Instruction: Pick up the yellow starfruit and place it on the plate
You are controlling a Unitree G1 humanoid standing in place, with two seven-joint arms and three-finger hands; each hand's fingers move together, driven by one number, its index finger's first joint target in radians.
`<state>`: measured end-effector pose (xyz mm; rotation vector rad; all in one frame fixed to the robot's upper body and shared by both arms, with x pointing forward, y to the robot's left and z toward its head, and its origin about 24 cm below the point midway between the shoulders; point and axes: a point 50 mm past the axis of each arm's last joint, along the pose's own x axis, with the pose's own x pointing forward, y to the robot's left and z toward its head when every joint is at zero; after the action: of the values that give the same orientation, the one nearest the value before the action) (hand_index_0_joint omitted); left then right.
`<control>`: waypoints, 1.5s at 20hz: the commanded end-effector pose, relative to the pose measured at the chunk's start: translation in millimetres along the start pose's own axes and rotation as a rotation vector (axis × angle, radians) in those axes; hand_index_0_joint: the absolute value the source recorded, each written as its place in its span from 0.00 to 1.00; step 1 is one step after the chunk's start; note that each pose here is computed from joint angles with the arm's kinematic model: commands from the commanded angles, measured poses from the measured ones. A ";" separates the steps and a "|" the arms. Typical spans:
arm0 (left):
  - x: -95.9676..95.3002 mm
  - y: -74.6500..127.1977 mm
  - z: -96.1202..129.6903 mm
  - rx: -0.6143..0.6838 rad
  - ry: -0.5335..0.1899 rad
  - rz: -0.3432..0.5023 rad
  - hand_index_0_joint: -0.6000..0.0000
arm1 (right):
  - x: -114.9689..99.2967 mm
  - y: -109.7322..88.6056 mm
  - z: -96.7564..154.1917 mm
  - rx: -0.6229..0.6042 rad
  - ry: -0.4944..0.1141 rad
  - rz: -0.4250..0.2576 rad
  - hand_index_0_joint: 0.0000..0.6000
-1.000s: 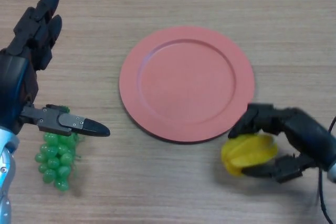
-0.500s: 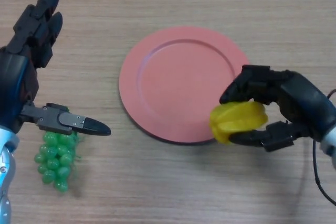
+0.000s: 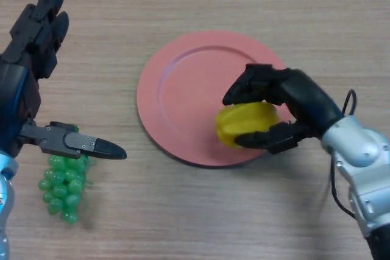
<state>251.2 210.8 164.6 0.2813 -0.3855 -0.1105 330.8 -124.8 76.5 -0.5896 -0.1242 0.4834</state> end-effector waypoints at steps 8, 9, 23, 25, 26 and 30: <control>-3.2 24.3 30.4 0.077 -0.172 0.068 1.00 | 12.8 -30.7 46.3 0.024 -0.192 -0.270 0.10; -3.3 24.2 30.0 0.077 -0.169 0.069 1.00 | 12.9 -31.4 49.1 0.067 -0.182 -0.277 0.00; -2.2 21.8 24.7 0.061 -0.165 0.071 1.00 | -40.5 -66.5 78.5 0.312 -0.302 -0.448 0.00; -1.6 21.0 24.9 0.056 -0.168 0.074 1.00 | -55.5 -69.5 77.4 0.327 -0.303 -0.469 0.00; -1.7 20.1 23.2 0.048 -0.168 0.076 1.00 | -65.0 -70.9 75.1 0.331 -0.299 -0.481 0.00; -2.4 21.0 19.7 0.030 -0.138 0.101 1.00 | -88.6 -74.5 70.7 0.370 -0.263 -0.482 0.00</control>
<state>251.1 217.2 156.0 0.2665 -0.3472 -0.0878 271.8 -176.2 142.6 -0.1052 -0.1985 0.1255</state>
